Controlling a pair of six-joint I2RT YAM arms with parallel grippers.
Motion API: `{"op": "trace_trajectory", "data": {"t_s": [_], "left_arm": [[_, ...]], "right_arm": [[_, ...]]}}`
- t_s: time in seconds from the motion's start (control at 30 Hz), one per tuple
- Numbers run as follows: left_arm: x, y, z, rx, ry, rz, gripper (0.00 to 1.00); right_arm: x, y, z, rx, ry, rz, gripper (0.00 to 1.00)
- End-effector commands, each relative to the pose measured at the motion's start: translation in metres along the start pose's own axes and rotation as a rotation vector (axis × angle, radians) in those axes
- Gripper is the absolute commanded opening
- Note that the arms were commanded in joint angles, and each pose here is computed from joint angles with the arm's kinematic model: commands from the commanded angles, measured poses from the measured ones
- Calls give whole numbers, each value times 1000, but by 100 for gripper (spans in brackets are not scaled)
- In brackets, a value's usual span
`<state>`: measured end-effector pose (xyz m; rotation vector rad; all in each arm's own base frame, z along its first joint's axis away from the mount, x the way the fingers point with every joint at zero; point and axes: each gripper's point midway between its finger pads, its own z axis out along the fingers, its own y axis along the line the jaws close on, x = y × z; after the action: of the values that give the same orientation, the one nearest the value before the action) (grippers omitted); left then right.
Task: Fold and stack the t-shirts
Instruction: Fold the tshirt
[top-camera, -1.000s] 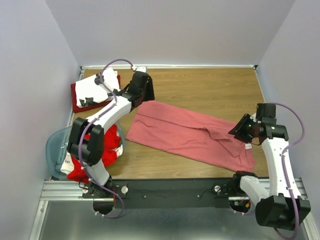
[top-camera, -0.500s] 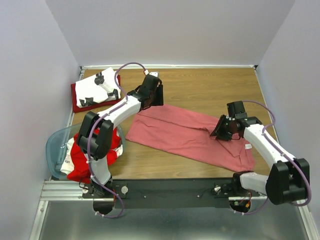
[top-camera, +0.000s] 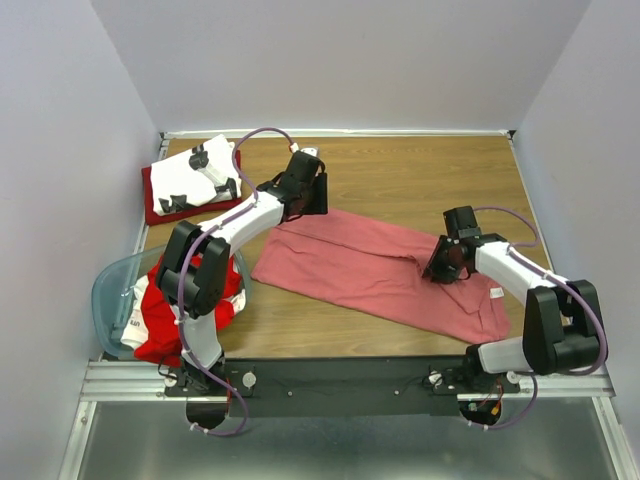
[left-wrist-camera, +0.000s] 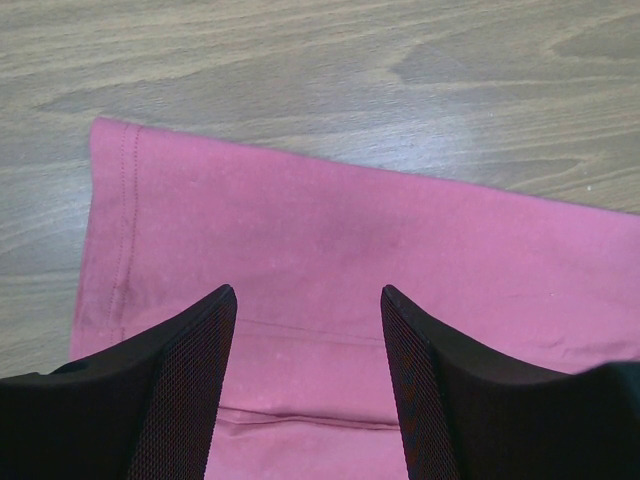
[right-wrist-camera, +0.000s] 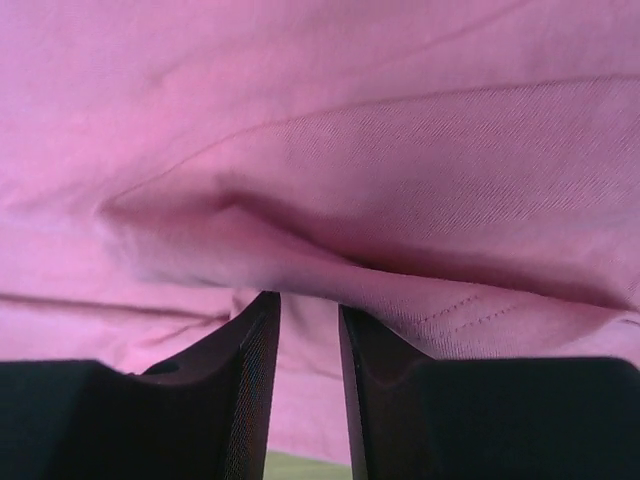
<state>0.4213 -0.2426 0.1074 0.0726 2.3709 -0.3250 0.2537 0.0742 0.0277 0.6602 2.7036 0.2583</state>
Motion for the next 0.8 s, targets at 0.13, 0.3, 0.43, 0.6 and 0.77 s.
{"op": "trace_trajectory", "data": {"t_s": [0.13, 0.3, 0.43, 0.6, 0.77], "left_arm": [[8, 0, 1, 6, 25, -14, 68], [9, 0, 3, 5, 28, -10, 68], [10, 0, 4, 6, 32, -7, 68], [12, 0, 5, 7, 39, -5, 68], [15, 1, 6, 5, 47, -5, 68]], "right_arm": [[-18, -8, 11, 72, -70, -16, 32], [-19, -11, 13, 85, -79, -19, 18], [-22, -5, 7, 55, -95, -19, 11], [-26, 7, -4, -5, -103, -33, 4], [-27, 14, -16, -32, -98, -28, 1]]}}
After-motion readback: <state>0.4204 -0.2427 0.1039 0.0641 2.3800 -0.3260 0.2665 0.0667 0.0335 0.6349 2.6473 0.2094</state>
